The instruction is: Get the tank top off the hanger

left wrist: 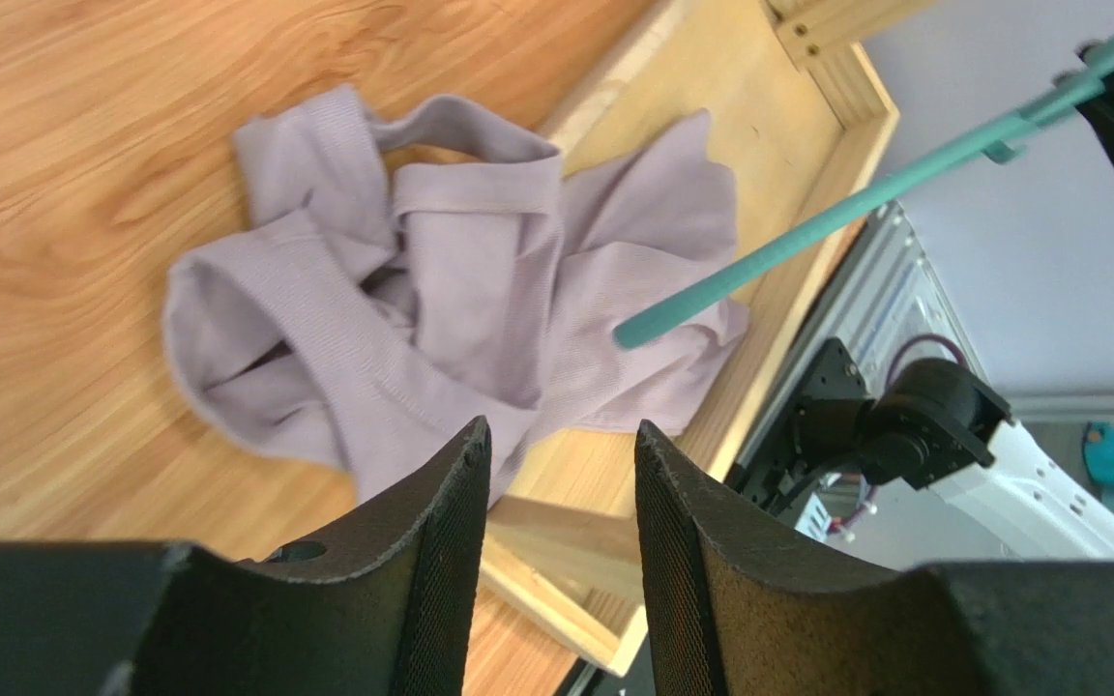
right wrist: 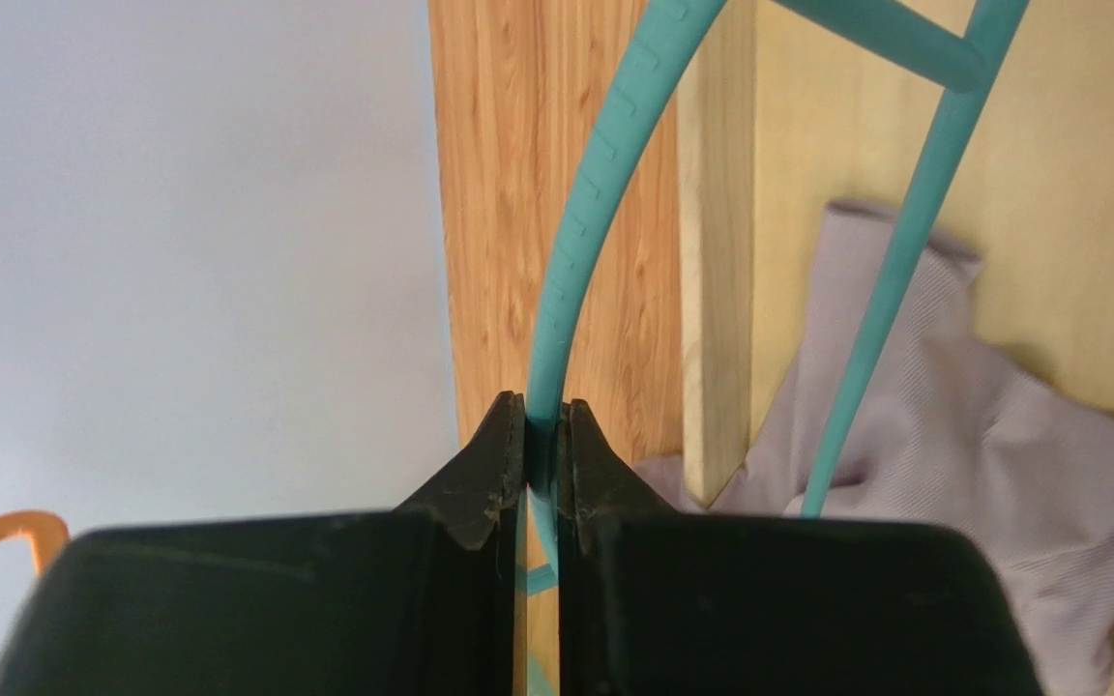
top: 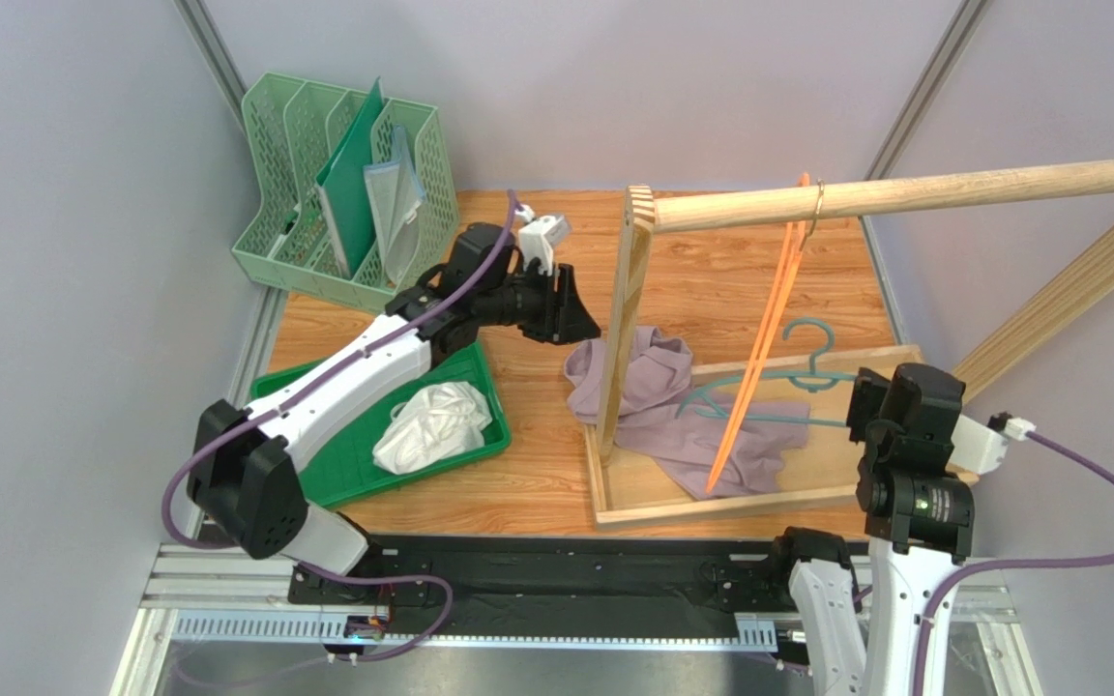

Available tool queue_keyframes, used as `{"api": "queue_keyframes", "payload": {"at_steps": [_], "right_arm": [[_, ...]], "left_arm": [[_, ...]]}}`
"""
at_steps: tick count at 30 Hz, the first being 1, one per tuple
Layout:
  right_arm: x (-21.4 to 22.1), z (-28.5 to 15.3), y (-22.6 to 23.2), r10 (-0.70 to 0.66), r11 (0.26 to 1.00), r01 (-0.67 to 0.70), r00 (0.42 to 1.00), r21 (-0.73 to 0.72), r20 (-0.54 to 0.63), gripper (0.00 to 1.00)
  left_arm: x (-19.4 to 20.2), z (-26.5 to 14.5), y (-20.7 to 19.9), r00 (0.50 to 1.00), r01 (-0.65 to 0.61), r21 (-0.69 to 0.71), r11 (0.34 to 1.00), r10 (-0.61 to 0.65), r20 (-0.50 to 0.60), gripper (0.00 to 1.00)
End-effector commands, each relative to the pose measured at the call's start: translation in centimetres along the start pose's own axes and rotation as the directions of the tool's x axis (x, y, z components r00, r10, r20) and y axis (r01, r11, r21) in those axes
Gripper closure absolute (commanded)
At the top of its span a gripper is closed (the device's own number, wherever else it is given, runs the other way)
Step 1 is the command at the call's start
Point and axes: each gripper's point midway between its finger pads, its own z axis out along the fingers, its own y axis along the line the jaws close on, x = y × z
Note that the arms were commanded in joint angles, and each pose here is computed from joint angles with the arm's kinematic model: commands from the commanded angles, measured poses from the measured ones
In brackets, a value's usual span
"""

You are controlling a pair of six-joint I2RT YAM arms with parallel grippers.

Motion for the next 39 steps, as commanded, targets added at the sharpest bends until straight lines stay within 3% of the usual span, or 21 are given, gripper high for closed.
{"api": "queue_keyframes", "payload": {"at_steps": [1, 7, 13, 19, 25, 39], "right_arm": [[-6.3, -3.2, 1.1, -0.011, 0.999, 0.021, 0.960, -0.033, 0.281, 1.00], [-13.1, -10.5, 6.1, 0.047, 0.993, 0.015, 0.858, -0.115, 0.511, 1.00], [-17.0, -16.6, 8.3, 0.147, 0.978, -0.023, 0.781, -0.208, 0.607, 1.00], [-18.3, -20.3, 9.6, 0.236, 0.950, -0.052, 0.766, -0.308, 0.598, 1.00], [-18.2, -20.4, 13.6, 0.229, 0.938, -0.023, 0.789, -0.345, 0.570, 1.00], [-18.4, -20.4, 21.7, 0.222, 0.908, 0.043, 0.795, -0.418, 0.565, 1.00]], "left_arm": [[0.0, -2.1, 0.4, 0.998, 0.011, -0.048, 0.999, -0.009, 0.055, 0.53], [0.1, -3.6, -0.5, 0.997, -0.010, -0.029, 1.000, 0.012, 0.082, 0.53], [0.4, -4.6, -1.9, 0.995, -0.025, 0.029, 0.999, 0.022, 0.092, 0.53], [0.3, -5.7, -2.9, 0.993, -0.054, 0.058, 0.997, 0.047, 0.109, 0.53], [0.3, -6.6, -4.9, 0.991, -0.057, 0.158, 0.986, 0.037, 0.127, 0.53], [0.2, -6.8, -3.3, 0.984, -0.075, 0.073, 0.995, 0.062, 0.169, 0.53]]}}
